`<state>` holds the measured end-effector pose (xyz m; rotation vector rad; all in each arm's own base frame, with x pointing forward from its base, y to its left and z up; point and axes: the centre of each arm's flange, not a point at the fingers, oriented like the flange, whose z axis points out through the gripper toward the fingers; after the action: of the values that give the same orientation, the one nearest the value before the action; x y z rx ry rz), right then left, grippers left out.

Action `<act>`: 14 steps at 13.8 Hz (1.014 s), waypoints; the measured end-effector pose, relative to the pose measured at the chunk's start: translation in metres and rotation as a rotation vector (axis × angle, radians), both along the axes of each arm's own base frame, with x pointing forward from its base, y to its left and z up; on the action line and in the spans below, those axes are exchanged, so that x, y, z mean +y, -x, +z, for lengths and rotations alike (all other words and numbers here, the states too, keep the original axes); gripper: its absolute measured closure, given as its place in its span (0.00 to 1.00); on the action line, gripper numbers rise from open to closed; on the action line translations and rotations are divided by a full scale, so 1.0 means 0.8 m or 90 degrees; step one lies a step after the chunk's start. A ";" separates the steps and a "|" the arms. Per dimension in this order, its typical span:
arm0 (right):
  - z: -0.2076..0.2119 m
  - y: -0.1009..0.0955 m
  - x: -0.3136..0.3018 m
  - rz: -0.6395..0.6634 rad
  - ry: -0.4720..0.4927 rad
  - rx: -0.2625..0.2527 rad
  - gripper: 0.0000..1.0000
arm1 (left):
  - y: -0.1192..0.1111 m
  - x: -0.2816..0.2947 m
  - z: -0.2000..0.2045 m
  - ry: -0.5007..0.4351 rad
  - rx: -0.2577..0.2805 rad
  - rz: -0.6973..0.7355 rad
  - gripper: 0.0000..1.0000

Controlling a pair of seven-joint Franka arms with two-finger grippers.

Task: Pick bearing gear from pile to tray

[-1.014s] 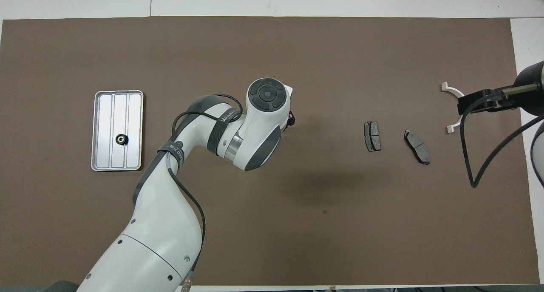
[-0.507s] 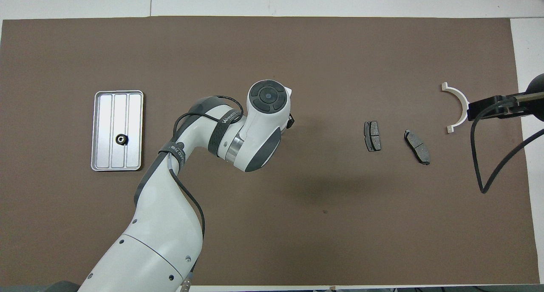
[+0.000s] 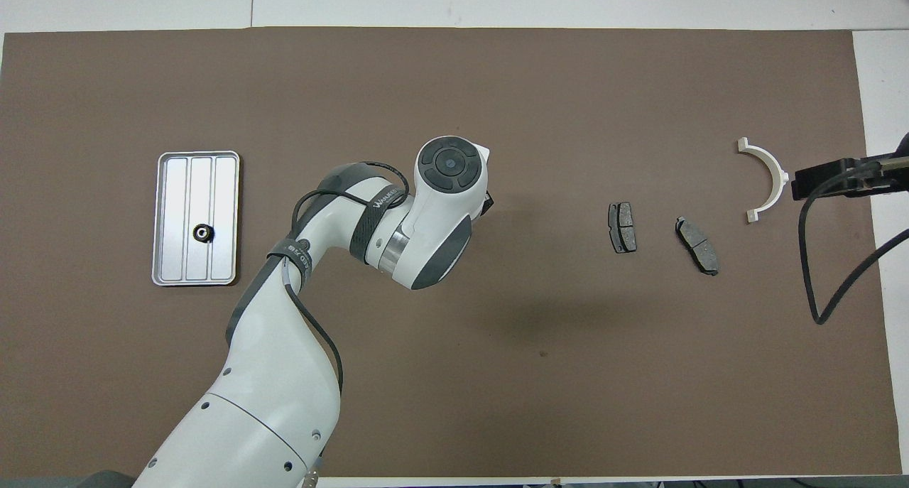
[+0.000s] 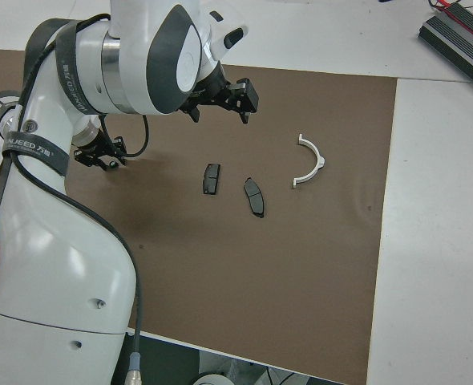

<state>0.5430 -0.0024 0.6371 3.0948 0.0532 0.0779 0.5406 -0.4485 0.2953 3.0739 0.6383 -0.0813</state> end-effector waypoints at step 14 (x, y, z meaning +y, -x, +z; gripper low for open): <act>0.000 0.007 0.003 -0.003 -0.028 0.021 0.00 | -0.126 0.273 0.065 -0.011 0.017 -0.003 0.76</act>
<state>0.5372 -0.0001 0.6369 3.1409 0.0466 0.0273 0.6417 -0.2298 0.3477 3.0962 0.6368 -0.1188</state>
